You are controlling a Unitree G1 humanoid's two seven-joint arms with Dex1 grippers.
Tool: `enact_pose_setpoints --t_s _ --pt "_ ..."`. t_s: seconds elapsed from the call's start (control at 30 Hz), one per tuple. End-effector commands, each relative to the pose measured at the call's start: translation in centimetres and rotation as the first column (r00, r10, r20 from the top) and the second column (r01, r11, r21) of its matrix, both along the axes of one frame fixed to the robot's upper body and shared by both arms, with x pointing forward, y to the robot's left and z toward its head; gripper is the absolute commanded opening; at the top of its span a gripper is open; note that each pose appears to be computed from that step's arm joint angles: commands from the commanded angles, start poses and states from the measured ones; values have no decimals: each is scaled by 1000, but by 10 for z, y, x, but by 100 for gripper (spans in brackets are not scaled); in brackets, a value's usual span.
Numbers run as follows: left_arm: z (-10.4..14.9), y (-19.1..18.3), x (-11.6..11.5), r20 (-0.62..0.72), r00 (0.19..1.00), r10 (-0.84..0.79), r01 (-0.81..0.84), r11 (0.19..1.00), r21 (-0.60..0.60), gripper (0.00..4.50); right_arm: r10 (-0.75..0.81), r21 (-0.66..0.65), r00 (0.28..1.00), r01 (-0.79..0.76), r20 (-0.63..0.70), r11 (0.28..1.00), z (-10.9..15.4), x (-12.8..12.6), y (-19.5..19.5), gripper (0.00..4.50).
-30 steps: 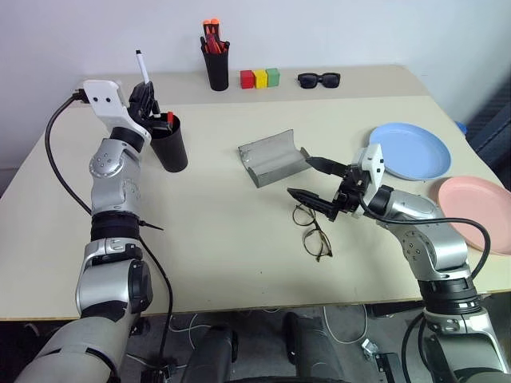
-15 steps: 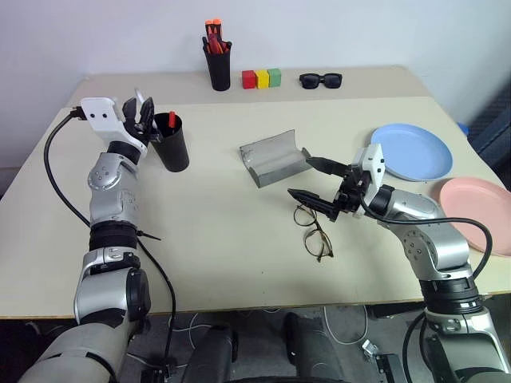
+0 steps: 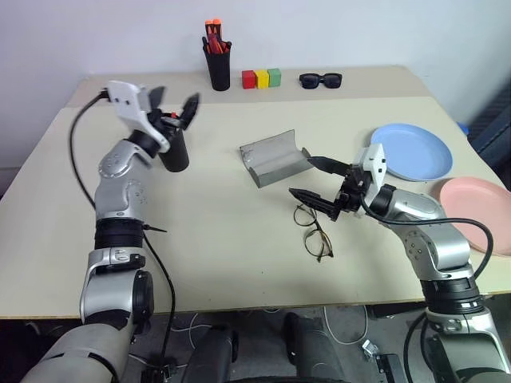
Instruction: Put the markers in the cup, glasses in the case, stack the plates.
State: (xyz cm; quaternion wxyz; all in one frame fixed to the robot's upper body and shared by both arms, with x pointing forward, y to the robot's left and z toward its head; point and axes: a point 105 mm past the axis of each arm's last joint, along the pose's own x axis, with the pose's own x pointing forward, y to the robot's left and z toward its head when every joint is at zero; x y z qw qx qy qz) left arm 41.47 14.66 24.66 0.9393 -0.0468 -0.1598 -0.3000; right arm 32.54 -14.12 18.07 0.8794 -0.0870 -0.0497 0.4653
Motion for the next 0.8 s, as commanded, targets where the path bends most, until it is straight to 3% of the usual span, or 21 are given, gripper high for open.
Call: enact_pose_setpoints --t_s 0.03,0.13,0.27,0.43,0.63,0.73,0.8 --pt "7 -52 -13 -29 970 -240 242 966 89 445 -72 -25 996 74 59 997 11 1 -26 450" --pt "-27 -92 -12 -158 932 -327 356 907 226 445 -85 -21 994 87 69 996 12 -1 -29 450" --pt "-61 -125 -5 -258 904 -342 409 867 283 445 -86 -8 993 87 85 996 13 -4 -21 450" --pt "-88 -145 6 -363 881 -303 418 857 301 445 -104 3 990 104 98 995 13 -11 -17 450" --pt "-101 -154 8 -410 864 -293 444 827 344 445 -141 0 984 142 106 990 13 -16 -23 450" --pt "-103 -157 6 -432 847 -309 467 821 329 357 -148 5 983 148 110 989 14 -16 -23 450" --pt "-102 -159 5 -434 841 -322 478 817 321 255 -149 6 983 150 110 989 14 -16 -22 450"
